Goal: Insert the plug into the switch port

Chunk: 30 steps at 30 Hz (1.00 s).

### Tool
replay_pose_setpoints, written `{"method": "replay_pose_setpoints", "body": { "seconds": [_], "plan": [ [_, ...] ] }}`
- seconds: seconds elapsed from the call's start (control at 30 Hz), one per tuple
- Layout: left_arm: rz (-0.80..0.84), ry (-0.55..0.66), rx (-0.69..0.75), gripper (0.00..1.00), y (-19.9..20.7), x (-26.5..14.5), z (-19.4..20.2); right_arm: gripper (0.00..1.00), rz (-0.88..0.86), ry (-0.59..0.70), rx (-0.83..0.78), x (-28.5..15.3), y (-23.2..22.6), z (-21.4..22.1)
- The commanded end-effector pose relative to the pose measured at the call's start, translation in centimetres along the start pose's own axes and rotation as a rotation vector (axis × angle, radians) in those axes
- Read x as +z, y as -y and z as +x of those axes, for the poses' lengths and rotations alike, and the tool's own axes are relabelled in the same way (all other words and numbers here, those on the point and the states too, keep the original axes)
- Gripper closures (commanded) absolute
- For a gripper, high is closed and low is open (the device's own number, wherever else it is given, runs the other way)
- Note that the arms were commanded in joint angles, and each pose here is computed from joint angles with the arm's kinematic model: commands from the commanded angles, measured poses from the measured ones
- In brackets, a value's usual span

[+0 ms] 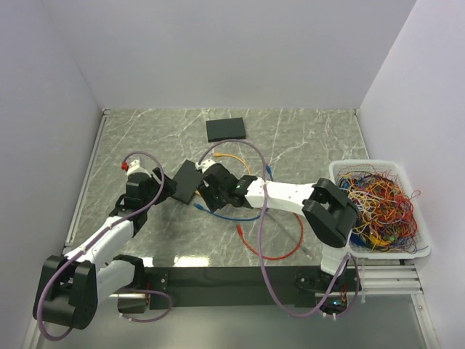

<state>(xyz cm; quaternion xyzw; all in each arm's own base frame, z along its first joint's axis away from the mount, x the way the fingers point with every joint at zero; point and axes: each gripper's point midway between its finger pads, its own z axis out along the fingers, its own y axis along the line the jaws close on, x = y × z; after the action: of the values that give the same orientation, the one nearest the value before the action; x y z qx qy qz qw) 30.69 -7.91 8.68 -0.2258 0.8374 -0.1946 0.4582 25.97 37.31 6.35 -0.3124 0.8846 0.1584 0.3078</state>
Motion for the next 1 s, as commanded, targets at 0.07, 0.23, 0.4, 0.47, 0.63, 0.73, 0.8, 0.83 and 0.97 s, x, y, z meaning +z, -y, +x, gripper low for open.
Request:
{"method": "replay_pose_setpoints", "body": {
  "seconds": [0.07, 0.23, 0.4, 0.47, 0.63, 0.73, 0.8, 0.83, 0.97],
  "plan": [
    [0.032, 0.021, 0.012, 0.26, 0.6, 0.1, -0.7, 0.44, -0.003, -0.002, -0.037, 1.0, -0.9, -0.3],
    [0.035, 0.029, 0.009, 0.25, 0.6, -0.1, -0.8, 0.45, -0.014, -0.026, -0.039, 1.9, -1.3, 0.3],
    [0.033, 0.024, 0.009, 0.26, 0.5, 0.1, -0.7, 0.46, -0.032, -0.04, -0.043, 2.3, -1.9, 0.7],
    [0.033, 0.024, 0.009, 0.26, 0.5, 0.1, -0.7, 0.46, -0.035, -0.043, -0.044, 2.5, -2.0, 0.7],
    [0.034, 0.025, 0.009, 0.26, 0.5, 0.1, -0.7, 0.47, -0.059, -0.048, -0.033, 3.2, -2.6, 0.9],
    [0.033, 0.026, 0.009, 0.25, 0.5, 0.0, -0.7, 0.48, -0.074, -0.057, -0.029, 3.8, -3.0, 0.8],
    [0.035, 0.027, 0.009, 0.26, 0.5, 0.0, -0.7, 0.48, -0.074, -0.07, -0.025, 4.3, -3.0, 1.2],
    [0.036, 0.028, 0.009, 0.26, 0.6, 0.0, -0.7, 0.48, -0.078, -0.063, -0.025, 4.4, -3.2, 0.9],
    [0.037, 0.027, 0.009, 0.26, 0.6, 0.0, -0.7, 0.49, -0.075, -0.069, -0.022, 4.9, -3.3, 0.8]
  ]
}}
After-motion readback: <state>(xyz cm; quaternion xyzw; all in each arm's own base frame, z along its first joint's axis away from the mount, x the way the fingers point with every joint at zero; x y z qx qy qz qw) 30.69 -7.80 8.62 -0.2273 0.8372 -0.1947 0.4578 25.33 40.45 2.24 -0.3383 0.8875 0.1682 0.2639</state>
